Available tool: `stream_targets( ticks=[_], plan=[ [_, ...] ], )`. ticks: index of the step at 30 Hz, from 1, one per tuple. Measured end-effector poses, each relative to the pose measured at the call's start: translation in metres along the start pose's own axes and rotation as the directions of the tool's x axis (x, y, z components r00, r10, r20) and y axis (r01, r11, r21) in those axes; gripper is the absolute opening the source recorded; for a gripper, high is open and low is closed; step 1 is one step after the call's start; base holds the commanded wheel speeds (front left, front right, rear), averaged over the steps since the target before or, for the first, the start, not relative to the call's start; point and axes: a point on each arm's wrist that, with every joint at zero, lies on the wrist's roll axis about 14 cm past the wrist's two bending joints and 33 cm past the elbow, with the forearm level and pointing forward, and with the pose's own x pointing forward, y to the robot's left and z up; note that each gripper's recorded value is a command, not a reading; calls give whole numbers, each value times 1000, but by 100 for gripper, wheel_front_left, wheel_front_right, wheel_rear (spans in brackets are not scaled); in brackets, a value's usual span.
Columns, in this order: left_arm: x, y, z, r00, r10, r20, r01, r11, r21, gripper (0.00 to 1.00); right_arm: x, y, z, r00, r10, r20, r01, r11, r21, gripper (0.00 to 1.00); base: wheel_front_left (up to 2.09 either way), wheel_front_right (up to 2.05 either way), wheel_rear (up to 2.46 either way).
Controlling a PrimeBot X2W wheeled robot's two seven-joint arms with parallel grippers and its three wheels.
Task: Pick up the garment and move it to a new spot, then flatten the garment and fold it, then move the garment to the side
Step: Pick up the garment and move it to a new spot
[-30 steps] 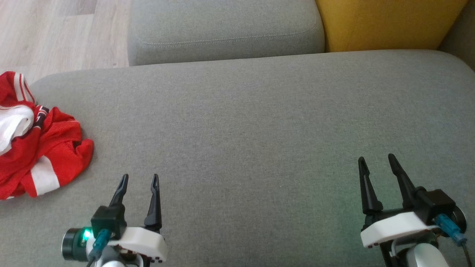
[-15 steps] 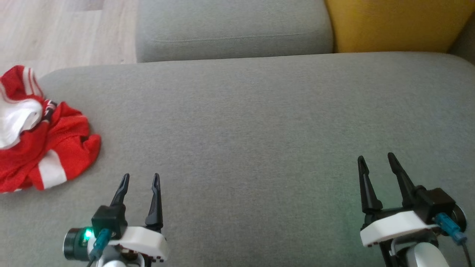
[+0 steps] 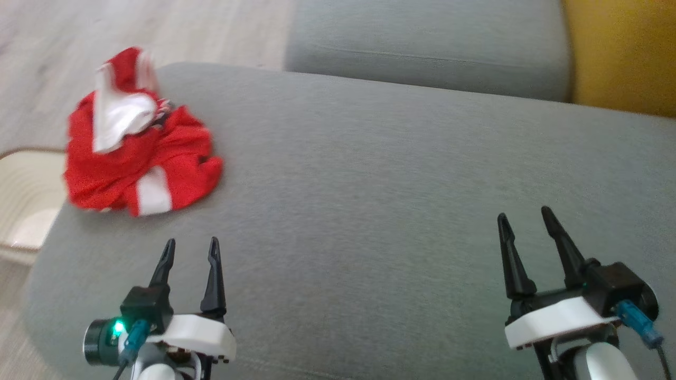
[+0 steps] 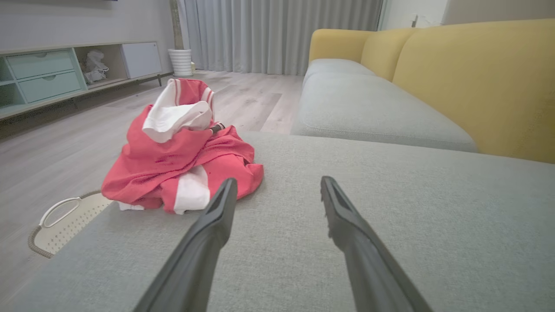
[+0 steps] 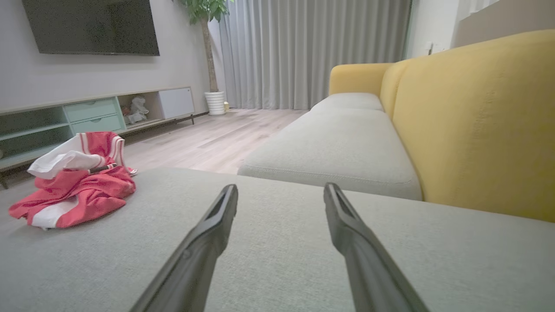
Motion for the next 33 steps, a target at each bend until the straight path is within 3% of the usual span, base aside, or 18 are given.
stream_targets(
  ticks=[15,33],
  plan=[
    [-38,70,11,973,229,33,-229,973,-2,100,30,69,-8,975,219,-34,-218,975,35,100,0,0,0],
    [-35,74,9,968,249,19,-248,969,-5,100,32,70,-20,971,228,-75,-224,973,51,100,0,0,0]
  ],
)
